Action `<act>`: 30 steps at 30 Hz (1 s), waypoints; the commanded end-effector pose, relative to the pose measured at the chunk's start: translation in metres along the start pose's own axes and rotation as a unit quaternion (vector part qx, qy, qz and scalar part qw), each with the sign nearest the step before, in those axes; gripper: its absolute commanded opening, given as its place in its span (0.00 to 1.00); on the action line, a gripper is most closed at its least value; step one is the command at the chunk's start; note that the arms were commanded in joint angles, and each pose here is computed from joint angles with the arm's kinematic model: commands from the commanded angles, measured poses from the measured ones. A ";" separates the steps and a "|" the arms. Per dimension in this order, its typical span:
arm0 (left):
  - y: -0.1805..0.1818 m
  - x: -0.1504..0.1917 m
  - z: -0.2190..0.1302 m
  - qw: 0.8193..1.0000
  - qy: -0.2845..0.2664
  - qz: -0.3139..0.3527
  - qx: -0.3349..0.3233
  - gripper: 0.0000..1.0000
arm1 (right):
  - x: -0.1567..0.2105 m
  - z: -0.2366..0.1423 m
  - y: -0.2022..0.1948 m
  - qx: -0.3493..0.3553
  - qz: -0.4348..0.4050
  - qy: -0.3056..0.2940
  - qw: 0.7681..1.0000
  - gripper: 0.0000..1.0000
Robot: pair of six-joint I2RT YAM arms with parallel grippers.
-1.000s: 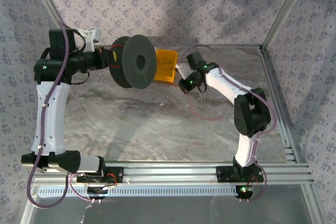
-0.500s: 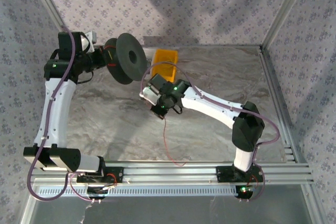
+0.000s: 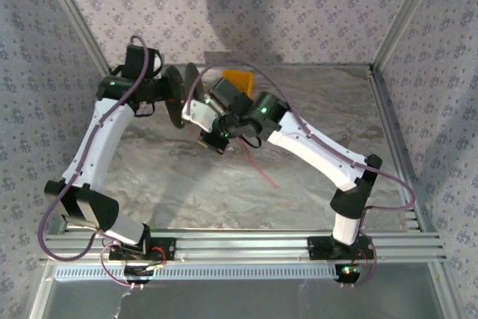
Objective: Wrap the cables
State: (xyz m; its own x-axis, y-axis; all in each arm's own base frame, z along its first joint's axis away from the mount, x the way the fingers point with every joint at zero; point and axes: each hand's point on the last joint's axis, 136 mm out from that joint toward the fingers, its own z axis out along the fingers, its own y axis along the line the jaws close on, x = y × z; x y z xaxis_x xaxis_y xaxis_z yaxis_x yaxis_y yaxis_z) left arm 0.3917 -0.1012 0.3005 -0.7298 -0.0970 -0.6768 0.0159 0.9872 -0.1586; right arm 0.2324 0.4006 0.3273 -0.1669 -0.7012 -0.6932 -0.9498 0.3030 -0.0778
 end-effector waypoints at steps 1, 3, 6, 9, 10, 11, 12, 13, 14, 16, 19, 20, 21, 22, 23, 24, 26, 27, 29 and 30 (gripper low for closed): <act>-0.002 -0.006 -0.011 0.996 -0.014 0.075 -0.045 0.00 | -0.015 -0.026 -0.025 0.011 -0.007 -0.027 1.000 0.00; -0.009 0.009 -0.004 0.992 0.013 0.113 -0.052 0.00 | -0.025 -0.036 -0.046 0.027 0.002 -0.052 0.998 0.00; -0.017 0.030 0.001 0.986 0.046 0.155 -0.051 0.00 | -0.029 -0.044 -0.077 0.050 0.017 -0.073 0.996 0.00; -0.025 0.048 0.002 0.978 0.070 0.193 -0.037 0.00 | -0.024 -0.048 -0.109 0.070 0.036 -0.079 0.994 0.00; -0.026 0.052 0.002 0.976 0.077 0.200 -0.032 0.00 | -0.020 -0.048 -0.119 0.075 0.044 -0.079 0.993 0.00; -0.025 0.055 0.001 0.975 0.079 0.203 -0.033 0.00 | -0.015 -0.046 -0.132 0.080 0.055 -0.078 0.992 0.00; -0.022 0.057 0.000 0.975 0.080 0.203 -0.035 0.00 | -0.010 -0.046 -0.142 0.084 0.065 -0.076 0.991 0.00; -0.021 0.059 0.000 0.974 0.082 0.206 -0.037 0.00 | -0.004 -0.044 -0.149 0.084 0.073 -0.071 0.991 0.00; -0.018 0.059 -0.001 0.975 0.083 0.203 -0.044 0.00 | 0.002 -0.041 -0.154 0.084 0.078 -0.065 0.991 0.00; -0.018 0.058 -0.003 0.977 0.079 0.195 -0.040 0.00 | 0.012 -0.035 -0.154 0.081 0.077 -0.057 0.992 0.00; -0.020 0.052 -0.006 0.985 0.064 0.162 -0.021 0.00 | 0.031 -0.020 -0.141 0.041 0.107 -0.058 0.992 0.00; -0.020 0.047 -0.008 0.987 0.058 0.148 -0.016 0.00 | 0.037 -0.015 -0.133 0.020 0.125 -0.069 0.990 0.00; -0.019 0.041 -0.010 0.989 0.050 0.137 -0.010 0.00 | 0.041 -0.014 -0.124 -0.004 0.142 -0.085 0.986 0.04; -0.018 0.037 -0.011 0.991 0.045 0.128 -0.009 0.00 | 0.045 -0.013 -0.117 -0.021 0.158 -0.097 0.982 0.13; -0.016 0.030 -0.013 0.992 0.037 0.117 -0.010 0.00 | 0.050 -0.012 -0.107 -0.044 0.177 -0.109 0.977 0.27; -0.013 0.025 -0.013 0.994 0.033 0.107 -0.012 0.00 | 0.055 -0.010 -0.096 -0.067 0.196 -0.115 0.972 0.42; -0.008 0.014 -0.012 0.996 0.022 0.083 -0.020 0.00 | 0.064 -0.006 -0.074 -0.094 0.223 -0.115 0.963 0.67; -0.006 0.008 -0.011 0.997 0.014 0.069 -0.019 0.00 | 0.070 -0.002 -0.059 -0.103 0.230 -0.106 0.962 0.77; -0.005 -0.005 -0.010 0.999 -0.007 0.039 -0.013 0.00 | 0.080 0.007 -0.034 -0.110 0.239 -0.087 0.961 0.95; -0.008 -0.013 -0.012 1.000 -0.020 0.021 0.000 0.00 | 0.082 0.011 -0.022 -0.119 0.242 -0.084 0.959 1.00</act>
State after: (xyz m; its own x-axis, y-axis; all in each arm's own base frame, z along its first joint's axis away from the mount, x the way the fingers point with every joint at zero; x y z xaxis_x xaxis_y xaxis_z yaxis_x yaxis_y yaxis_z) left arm 0.3698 -0.0977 0.2719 -0.8086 0.0774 -0.5832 0.0893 0.9960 0.0083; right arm 0.2724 0.3221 0.2407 -0.5665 -0.4674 -0.6787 -0.8103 0.4661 0.3553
